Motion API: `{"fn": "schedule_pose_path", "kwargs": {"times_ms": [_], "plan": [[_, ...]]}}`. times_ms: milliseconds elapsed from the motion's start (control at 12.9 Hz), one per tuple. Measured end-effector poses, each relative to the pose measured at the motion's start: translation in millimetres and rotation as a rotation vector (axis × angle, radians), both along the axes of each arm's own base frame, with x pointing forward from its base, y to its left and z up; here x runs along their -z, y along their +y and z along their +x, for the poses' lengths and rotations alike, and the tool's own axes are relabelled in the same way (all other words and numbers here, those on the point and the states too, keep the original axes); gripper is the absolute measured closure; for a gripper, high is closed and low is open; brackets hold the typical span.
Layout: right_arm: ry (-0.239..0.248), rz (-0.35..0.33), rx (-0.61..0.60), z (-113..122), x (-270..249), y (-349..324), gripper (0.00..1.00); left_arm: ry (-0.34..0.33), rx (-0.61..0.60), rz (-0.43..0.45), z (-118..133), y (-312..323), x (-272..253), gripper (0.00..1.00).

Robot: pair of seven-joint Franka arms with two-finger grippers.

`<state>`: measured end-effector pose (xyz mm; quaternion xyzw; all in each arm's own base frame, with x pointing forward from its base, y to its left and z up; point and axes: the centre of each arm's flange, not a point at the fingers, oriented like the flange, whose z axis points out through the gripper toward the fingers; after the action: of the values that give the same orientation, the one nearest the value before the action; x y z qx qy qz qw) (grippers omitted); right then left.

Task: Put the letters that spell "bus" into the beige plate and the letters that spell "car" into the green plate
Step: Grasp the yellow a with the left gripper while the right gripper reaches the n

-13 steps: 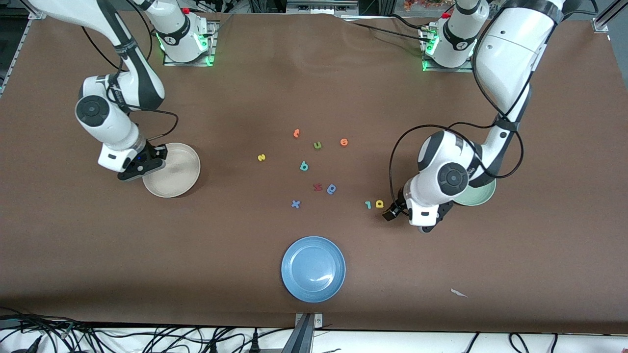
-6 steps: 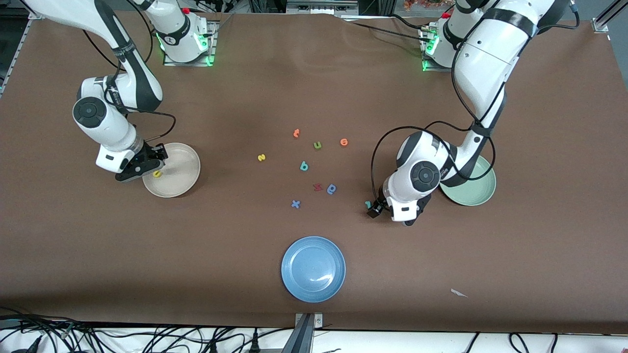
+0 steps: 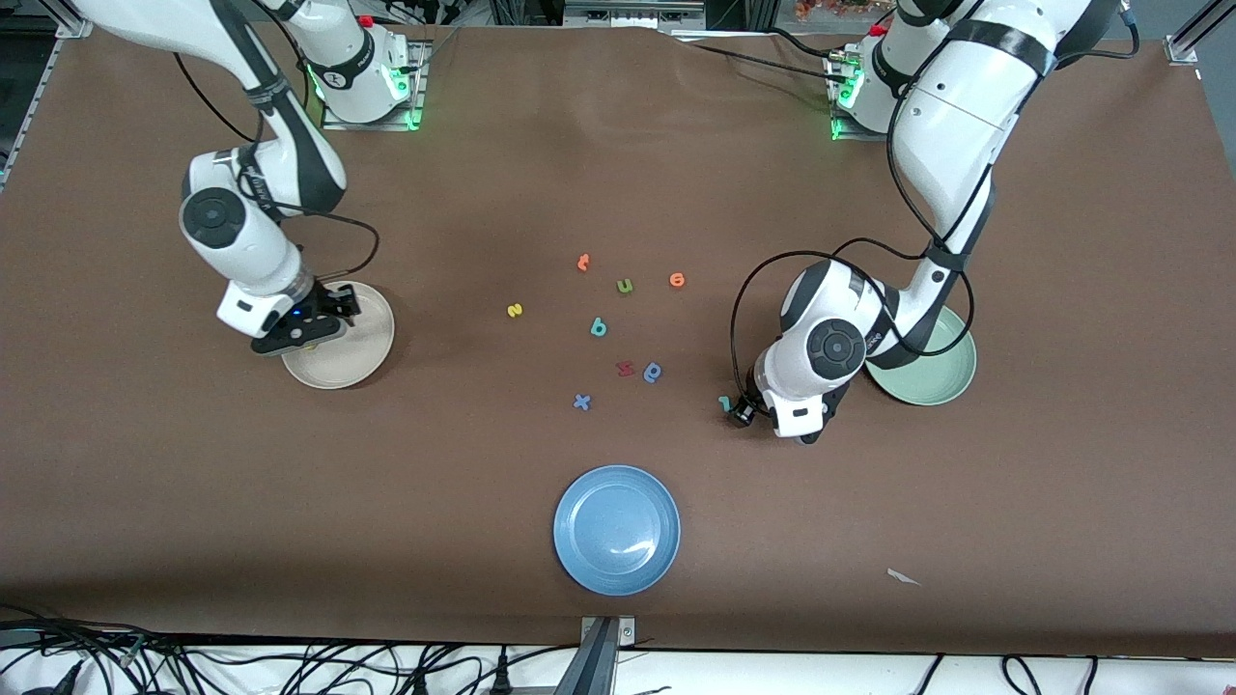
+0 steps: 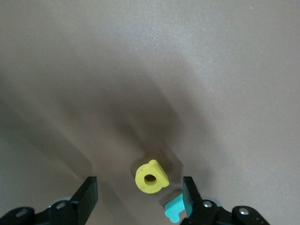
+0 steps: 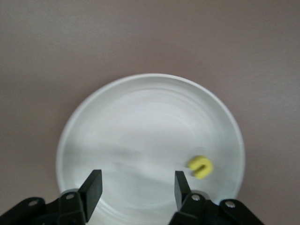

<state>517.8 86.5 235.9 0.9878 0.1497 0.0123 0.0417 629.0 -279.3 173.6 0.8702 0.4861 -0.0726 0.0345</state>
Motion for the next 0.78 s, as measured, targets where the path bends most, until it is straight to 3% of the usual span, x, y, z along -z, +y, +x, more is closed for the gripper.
{"fn": "schedule_pose_path", "kwargs": {"times_ms": [233, 311, 544, 699, 777], "plan": [[-0.022, 0.045, 0.075, -12.6, -1.5, 74.9, 0.24, 0.005, -0.039, 0.011, -0.5, -0.1, 1.8, 0.18], [-0.030, 0.076, 0.093, -13.7, -4.0, 97.0, 0.15, 0.006, -0.044, 0.012, -1.3, -1.8, 1.9, 0.18], [-0.026, 0.181, 0.147, -14.0, -5.9, 155.0, 0.11, 0.011, -0.051, 0.014, -4.6, -8.0, 3.9, 0.18], [-0.034, 0.224, 0.159, -21.7, 8.2, 186.7, 0.08, 0.014, -0.054, 0.017, -5.7, -9.1, 6.1, 0.23], [-0.026, 0.233, 0.160, -27.7, 17.6, 198.1, 0.07, 0.007, -0.055, 0.014, -4.2, -9.6, 4.4, 0.33]]}}
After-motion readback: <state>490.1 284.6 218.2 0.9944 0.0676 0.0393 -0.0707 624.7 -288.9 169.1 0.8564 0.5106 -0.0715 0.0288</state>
